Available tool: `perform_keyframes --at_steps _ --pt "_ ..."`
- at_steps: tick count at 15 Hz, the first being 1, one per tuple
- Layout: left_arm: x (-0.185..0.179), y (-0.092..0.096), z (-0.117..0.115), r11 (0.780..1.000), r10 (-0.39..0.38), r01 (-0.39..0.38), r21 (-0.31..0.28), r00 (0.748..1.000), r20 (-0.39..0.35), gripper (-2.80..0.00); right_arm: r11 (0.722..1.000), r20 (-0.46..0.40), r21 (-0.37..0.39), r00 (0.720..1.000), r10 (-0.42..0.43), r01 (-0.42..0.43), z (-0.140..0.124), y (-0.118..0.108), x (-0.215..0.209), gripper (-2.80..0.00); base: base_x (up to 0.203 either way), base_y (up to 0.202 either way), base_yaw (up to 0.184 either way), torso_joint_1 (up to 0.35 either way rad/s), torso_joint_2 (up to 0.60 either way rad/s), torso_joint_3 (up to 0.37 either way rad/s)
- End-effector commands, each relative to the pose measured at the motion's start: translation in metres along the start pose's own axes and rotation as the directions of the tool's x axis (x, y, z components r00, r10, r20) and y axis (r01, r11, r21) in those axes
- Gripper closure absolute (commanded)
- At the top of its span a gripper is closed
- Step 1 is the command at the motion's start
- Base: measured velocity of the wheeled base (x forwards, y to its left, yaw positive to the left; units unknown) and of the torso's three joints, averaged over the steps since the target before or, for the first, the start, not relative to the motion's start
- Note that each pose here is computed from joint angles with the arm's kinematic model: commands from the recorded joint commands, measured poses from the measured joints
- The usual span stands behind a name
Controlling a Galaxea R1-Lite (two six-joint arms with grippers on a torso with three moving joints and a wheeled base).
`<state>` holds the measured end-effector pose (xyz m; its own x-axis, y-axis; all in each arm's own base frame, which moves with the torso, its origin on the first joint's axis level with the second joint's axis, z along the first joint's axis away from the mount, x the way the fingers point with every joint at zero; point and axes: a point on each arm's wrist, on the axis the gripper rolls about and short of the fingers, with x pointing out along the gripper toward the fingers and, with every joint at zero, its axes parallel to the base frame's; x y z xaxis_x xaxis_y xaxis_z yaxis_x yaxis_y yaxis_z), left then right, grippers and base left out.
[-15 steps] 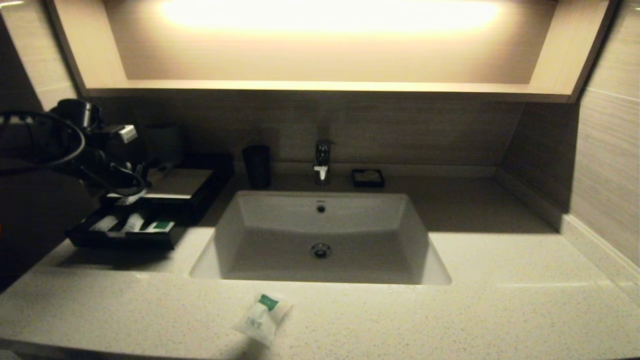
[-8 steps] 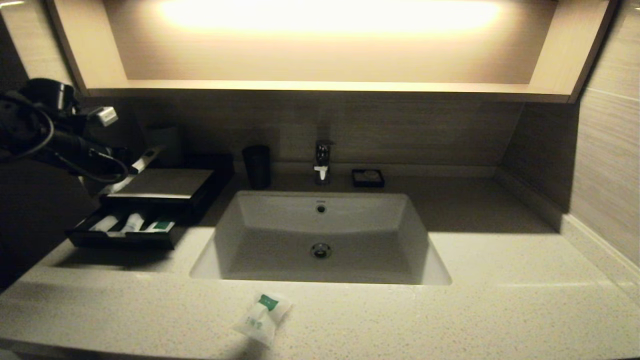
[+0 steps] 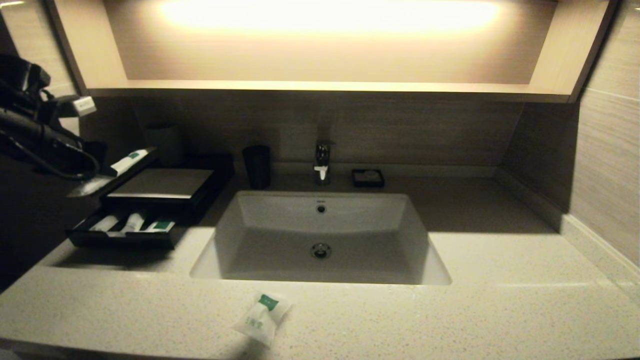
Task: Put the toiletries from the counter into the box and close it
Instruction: Place the bathroom toiletry into the drawer
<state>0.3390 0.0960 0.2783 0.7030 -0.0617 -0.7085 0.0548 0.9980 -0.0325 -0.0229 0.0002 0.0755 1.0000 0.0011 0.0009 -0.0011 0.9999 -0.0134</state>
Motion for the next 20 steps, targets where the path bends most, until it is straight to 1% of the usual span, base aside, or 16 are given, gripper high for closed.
perform_keyframes --at_steps 1,3,5,7,10,13,16,20 --pt "-0.027 -0.009 -0.006 1.000 -0.004 0.004 0.007 1.000 -0.023 0.00 1.000 -0.002 0.000 1.000 0.001 -0.001 0.000 0.000 0.000 0.00 0.000 0.000 0.000 0.000 0.00 0.000" --pt "-0.038 -0.013 -0.013 1.000 -0.009 0.011 0.018 0.997 -0.077 0.00 1.000 -0.001 0.000 1.000 0.000 0.000 0.000 0.000 0.000 0.00 0.000 0.000 0.000 0.000 0.00 0.000" --pt "-0.046 -0.010 -0.020 1.000 0.013 -0.010 0.028 0.992 -0.126 0.00 1.000 -0.001 0.000 1.000 0.000 0.000 0.000 0.000 0.000 0.00 0.000 0.000 0.000 0.000 0.00 0.000" --pt "-0.047 -0.006 -0.027 0.999 0.033 -0.025 0.042 0.982 -0.187 0.00 1.000 -0.002 0.000 1.000 0.001 -0.001 0.000 0.000 0.000 0.00 0.000 0.000 0.000 0.000 0.00 0.000" --pt "-0.047 0.004 -0.034 0.999 0.037 -0.034 0.017 0.972 -0.233 0.00 1.000 -0.002 0.000 1.000 0.000 0.000 0.000 0.000 0.000 0.00 0.000 0.000 0.000 0.000 0.00 0.000" --pt "-0.048 0.006 -0.041 1.000 0.019 -0.016 0.011 0.955 -0.296 0.00 1.000 -0.002 0.000 1.000 0.001 -0.001 0.000 0.000 0.000 0.00 0.000 0.000 0.000 0.000 0.00 0.000" --pt "-0.050 0.004 -0.045 1.000 0.007 -0.006 0.002 0.946 -0.325 0.00 1.000 -0.001 0.000 1.000 0.000 0.000 0.000 0.000 0.000 0.00 0.000 0.000 0.000 0.000 0.00 0.000" --pt "-0.040 0.007 -0.046 1.000 0.004 -0.006 -0.003 0.935 -0.354 0.00 1.000 -0.002 0.000 1.000 0.001 -0.001 0.000 0.000 0.000 0.00 0.000 0.000 0.000 0.000 0.00 0.000"
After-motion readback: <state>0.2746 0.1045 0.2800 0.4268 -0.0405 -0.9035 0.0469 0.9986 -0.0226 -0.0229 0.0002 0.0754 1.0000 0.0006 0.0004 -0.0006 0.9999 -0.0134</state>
